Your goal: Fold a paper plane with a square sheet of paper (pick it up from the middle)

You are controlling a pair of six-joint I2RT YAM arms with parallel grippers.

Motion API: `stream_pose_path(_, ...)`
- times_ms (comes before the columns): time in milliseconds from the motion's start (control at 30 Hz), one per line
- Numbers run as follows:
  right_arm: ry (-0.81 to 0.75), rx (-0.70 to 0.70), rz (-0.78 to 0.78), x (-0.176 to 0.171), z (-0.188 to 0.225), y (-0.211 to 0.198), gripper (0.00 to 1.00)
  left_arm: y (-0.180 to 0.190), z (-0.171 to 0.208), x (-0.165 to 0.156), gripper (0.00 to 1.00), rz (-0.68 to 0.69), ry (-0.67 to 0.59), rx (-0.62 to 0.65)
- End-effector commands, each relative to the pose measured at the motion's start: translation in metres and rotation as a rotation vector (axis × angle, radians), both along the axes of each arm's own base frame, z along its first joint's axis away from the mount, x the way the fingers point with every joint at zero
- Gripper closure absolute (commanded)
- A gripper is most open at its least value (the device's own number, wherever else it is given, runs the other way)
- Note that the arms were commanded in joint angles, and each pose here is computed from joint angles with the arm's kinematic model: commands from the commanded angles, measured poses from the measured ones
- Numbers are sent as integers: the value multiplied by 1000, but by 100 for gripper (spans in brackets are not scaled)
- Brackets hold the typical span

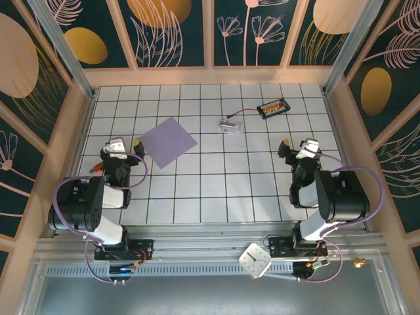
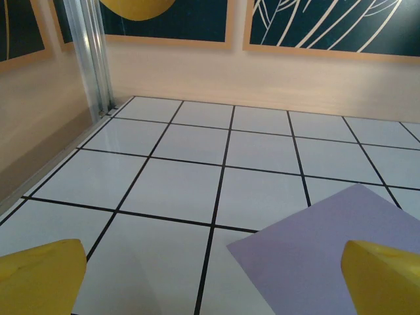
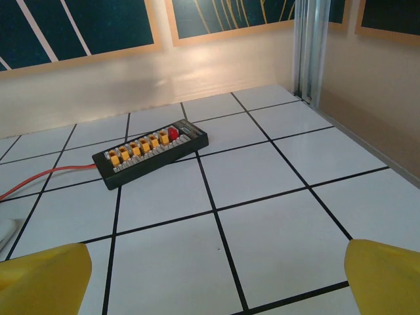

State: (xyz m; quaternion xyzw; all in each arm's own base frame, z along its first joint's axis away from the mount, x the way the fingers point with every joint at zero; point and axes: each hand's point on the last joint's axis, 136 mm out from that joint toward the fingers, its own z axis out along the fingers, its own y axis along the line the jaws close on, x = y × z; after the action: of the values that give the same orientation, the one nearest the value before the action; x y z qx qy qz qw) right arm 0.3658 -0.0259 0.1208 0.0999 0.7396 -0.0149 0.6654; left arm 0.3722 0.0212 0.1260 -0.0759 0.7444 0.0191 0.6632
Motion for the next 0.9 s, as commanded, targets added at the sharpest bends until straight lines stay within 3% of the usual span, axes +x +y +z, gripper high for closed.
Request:
stream_pose_path(0,-38,-3,-18,3,9,-3,1,-2,12,4,1,-19,-37,10)
stream_pose_path(867,-39,-2,-15,4,10,-2,1,1,12,4,1,0,-38,4)
